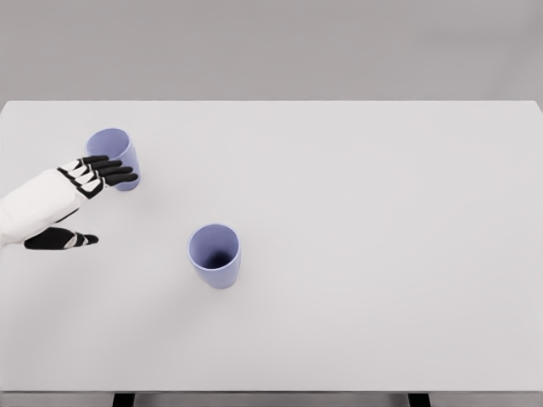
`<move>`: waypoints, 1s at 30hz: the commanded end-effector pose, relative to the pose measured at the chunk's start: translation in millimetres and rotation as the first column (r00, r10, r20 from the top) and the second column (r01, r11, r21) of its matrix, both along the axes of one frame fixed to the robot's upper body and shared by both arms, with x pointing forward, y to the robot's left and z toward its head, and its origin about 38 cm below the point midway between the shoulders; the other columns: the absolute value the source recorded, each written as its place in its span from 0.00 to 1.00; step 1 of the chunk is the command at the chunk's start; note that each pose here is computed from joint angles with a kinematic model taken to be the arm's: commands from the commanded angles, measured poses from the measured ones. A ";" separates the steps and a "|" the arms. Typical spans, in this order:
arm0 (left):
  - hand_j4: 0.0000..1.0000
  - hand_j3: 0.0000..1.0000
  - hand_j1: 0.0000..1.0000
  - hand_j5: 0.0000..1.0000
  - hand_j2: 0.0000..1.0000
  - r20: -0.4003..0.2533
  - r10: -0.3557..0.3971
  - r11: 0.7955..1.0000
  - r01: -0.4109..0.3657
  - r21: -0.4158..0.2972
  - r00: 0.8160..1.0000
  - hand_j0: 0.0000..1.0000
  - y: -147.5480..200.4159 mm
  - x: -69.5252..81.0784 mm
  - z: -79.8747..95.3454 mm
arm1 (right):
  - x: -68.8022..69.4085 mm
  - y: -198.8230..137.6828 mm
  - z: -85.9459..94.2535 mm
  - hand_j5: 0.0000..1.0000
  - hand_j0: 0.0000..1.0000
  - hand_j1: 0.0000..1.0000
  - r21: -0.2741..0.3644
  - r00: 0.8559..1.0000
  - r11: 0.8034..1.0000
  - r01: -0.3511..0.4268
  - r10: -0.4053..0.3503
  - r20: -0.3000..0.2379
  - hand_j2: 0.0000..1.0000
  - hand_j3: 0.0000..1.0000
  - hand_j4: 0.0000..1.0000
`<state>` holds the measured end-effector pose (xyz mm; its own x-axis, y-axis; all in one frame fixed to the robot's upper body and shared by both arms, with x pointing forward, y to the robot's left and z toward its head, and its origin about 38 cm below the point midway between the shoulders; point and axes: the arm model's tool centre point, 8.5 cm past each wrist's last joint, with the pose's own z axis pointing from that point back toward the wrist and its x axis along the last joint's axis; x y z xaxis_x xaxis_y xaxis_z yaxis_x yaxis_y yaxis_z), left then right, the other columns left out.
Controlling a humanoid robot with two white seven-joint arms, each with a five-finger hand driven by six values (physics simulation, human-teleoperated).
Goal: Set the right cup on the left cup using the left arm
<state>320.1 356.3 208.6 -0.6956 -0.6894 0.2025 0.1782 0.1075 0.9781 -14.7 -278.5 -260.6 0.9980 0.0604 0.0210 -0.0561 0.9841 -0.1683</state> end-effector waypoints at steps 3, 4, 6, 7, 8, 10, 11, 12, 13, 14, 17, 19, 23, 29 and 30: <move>1.00 1.00 1.00 1.00 1.00 -0.014 -0.001 1.000 0.002 0.011 1.000 1.00 0.5 -0.4 -1.2 | 0.0 -0.1 0.0 1.00 1.00 1.00 0.000 1.000 1.000 0.000 0.000 0.000 1.00 1.00 1.00; 1.00 1.00 1.00 1.00 1.00 -0.014 -0.004 1.000 0.004 0.011 1.000 1.00 -0.2 -0.6 -1.3 | 0.0 -0.1 0.0 1.00 1.00 1.00 0.000 1.000 1.000 0.000 0.000 0.000 1.00 1.00 1.00; 1.00 1.00 1.00 1.00 1.00 -0.014 -0.003 1.000 0.003 0.003 1.000 1.00 -0.1 -0.6 -0.7 | 0.0 -0.1 0.0 1.00 1.00 1.00 0.000 1.000 1.000 0.000 0.000 0.000 1.00 1.00 1.00; 1.00 1.00 1.00 1.00 1.00 -0.006 -0.005 1.000 0.005 -0.007 1.000 1.00 -0.4 -0.3 3.0 | 0.0 -0.1 0.0 1.00 1.00 1.00 0.000 1.000 1.000 0.000 0.000 0.000 1.00 1.00 1.00; 1.00 1.00 1.00 1.00 1.00 0.007 0.001 1.000 -0.001 -0.028 1.000 1.00 2.6 -0.3 9.2 | 0.0 -0.1 0.0 1.00 1.00 1.00 0.000 1.000 1.000 0.000 0.000 0.000 1.00 1.00 1.00; 1.00 1.00 1.00 1.00 1.00 0.007 0.007 0.999 -0.007 -0.033 1.000 1.00 5.0 0.3 10.1 | 0.1 -0.1 0.0 1.00 1.00 1.00 0.000 1.000 1.000 0.000 0.000 0.001 1.00 1.00 1.00; 1.00 1.00 1.00 1.00 1.00 0.008 0.007 0.999 -0.006 -0.033 1.000 1.00 4.9 0.2 10.8 | 0.0 -0.1 0.0 1.00 1.00 1.00 0.000 1.000 1.000 0.000 0.000 0.000 1.00 1.00 1.00; 1.00 1.00 1.00 1.00 1.00 0.003 0.001 0.999 0.000 -0.044 1.000 1.00 3.5 -0.5 10.1 | 0.0 -0.1 0.0 1.00 1.00 1.00 0.000 1.000 1.000 0.000 0.000 0.000 1.00 1.00 1.00; 1.00 1.00 1.00 1.00 1.00 -0.004 -0.008 0.997 0.008 -0.074 1.000 1.00 2.5 -1.0 11.7 | 0.1 -0.1 0.0 1.00 1.00 1.00 0.000 1.000 1.000 0.000 0.000 0.001 1.00 1.00 1.00; 1.00 1.00 1.00 1.00 1.00 -0.008 -0.013 0.996 0.012 -0.093 1.000 1.00 2.5 -1.2 13.2 | 0.0 -0.1 0.0 1.00 1.00 1.00 0.000 1.000 1.000 0.000 0.000 0.000 1.00 1.00 1.00; 1.00 1.00 1.00 1.00 1.00 -0.122 -0.083 0.972 0.054 -0.227 0.989 1.00 -2.3 -9.9 5.0 | 0.0 -0.1 0.0 1.00 1.00 1.00 0.000 1.000 1.000 0.000 0.000 0.000 1.00 1.00 1.00; 1.00 1.00 1.00 1.00 1.00 -0.225 -0.156 0.946 0.079 -0.315 0.962 1.00 -10.5 -15.8 -5.5 | 0.0 -0.1 0.0 1.00 1.00 1.00 0.000 1.000 1.000 0.000 0.000 0.000 1.00 1.00 1.00; 1.00 1.00 1.00 1.00 1.00 -0.357 -0.246 0.876 0.049 -0.479 0.901 1.00 -20.6 -25.6 -22.6 | 0.0 -0.1 0.0 1.00 1.00 1.00 0.000 1.000 1.000 0.000 0.000 0.000 1.00 1.00 1.00; 1.00 1.00 1.00 1.00 1.00 -0.415 -0.317 0.774 -0.020 -0.632 0.853 1.00 -31.3 -30.8 -35.0 | 0.0 -0.1 0.0 1.00 1.00 1.00 0.000 1.000 1.000 0.000 0.000 0.000 1.00 1.00 1.00; 1.00 1.00 1.00 1.00 1.00 -0.421 -0.333 0.744 -0.039 -0.667 0.844 1.00 -33.6 -31.1 -36.9 | 0.0 -0.1 0.0 1.00 1.00 1.00 0.000 1.000 1.000 0.000 0.000 0.000 1.00 1.00 1.00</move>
<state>291.6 326.2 177.7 -0.5066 -0.2342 0.8298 0.6406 0.5420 0.5440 -14.7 -278.5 -260.6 0.9979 0.0604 0.0211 -0.0561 0.9842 -0.1682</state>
